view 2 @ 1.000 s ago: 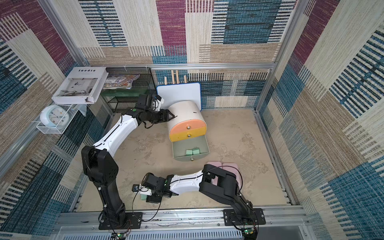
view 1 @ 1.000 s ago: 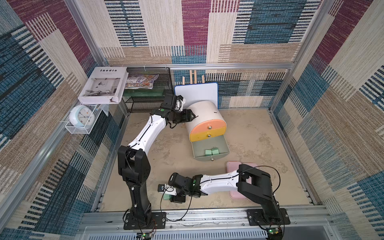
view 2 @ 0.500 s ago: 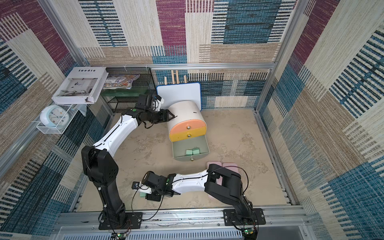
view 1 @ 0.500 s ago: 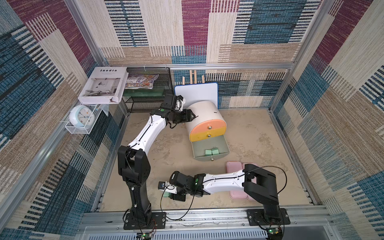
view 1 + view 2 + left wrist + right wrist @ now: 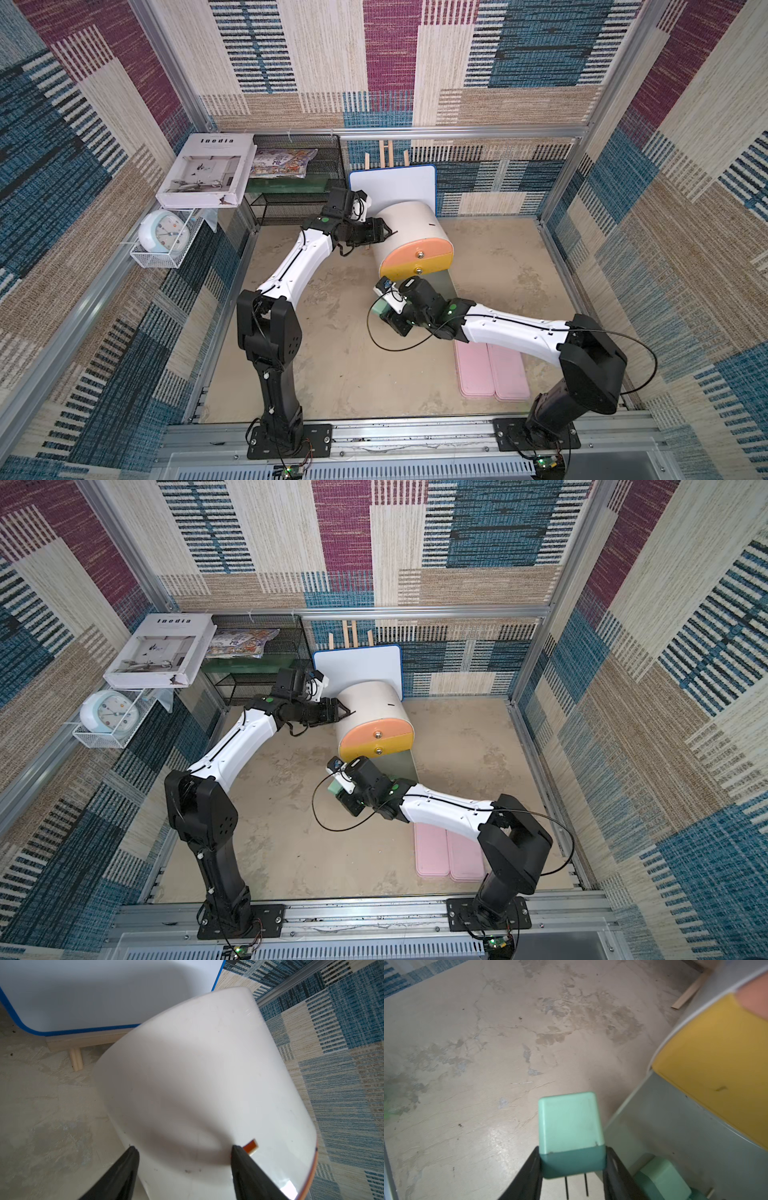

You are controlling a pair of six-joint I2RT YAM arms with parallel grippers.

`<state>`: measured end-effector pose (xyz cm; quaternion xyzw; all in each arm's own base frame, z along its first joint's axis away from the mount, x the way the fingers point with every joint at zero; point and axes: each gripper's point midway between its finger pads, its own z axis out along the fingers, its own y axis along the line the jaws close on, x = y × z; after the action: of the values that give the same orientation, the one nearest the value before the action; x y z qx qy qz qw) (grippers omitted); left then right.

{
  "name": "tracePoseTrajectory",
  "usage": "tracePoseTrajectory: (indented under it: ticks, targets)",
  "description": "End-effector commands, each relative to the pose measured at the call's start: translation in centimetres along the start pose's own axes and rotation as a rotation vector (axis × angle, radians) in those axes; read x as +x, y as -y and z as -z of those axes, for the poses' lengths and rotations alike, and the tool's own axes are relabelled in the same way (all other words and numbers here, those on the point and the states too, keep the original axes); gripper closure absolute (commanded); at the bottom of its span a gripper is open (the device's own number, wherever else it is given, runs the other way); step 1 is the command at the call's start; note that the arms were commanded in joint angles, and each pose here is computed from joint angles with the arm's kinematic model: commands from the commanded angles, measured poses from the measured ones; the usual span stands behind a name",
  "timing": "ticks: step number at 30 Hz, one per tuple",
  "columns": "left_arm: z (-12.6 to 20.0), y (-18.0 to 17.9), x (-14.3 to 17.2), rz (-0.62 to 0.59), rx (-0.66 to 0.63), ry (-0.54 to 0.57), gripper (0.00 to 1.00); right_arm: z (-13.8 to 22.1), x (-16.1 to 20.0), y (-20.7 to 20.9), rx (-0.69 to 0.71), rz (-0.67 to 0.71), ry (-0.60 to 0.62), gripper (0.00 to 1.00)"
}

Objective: Place the plugs into the drawer by color
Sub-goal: Pick up the plug from the center of the board, then place the plug in the drawer.

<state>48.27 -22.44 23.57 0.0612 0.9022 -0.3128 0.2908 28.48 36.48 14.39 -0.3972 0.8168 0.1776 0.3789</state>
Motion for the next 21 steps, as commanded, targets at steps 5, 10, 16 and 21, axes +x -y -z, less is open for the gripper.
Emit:
tracePoseTrajectory:
  ticks: [5,10,16,21]
  targets:
    - [-0.8,-2.8,3.4,0.048,-0.124,-0.118,0.27,-0.9,-0.1,3.7,0.059,-0.105,-0.011,0.57]
    - [-1.0,-2.8,3.5,0.050,-0.124,-0.122,0.27,-1.6,0.3,4.5,0.050,-0.135,-0.017,0.57]
    - [-0.8,-2.6,3.5,0.045,-0.121,-0.119,0.27,-2.8,1.4,4.9,0.040,-0.148,-0.047,0.55]
    - [-0.9,-2.6,3.6,0.046,-0.121,-0.123,0.27,-3.4,1.7,5.1,0.022,-0.160,-0.054,0.51]
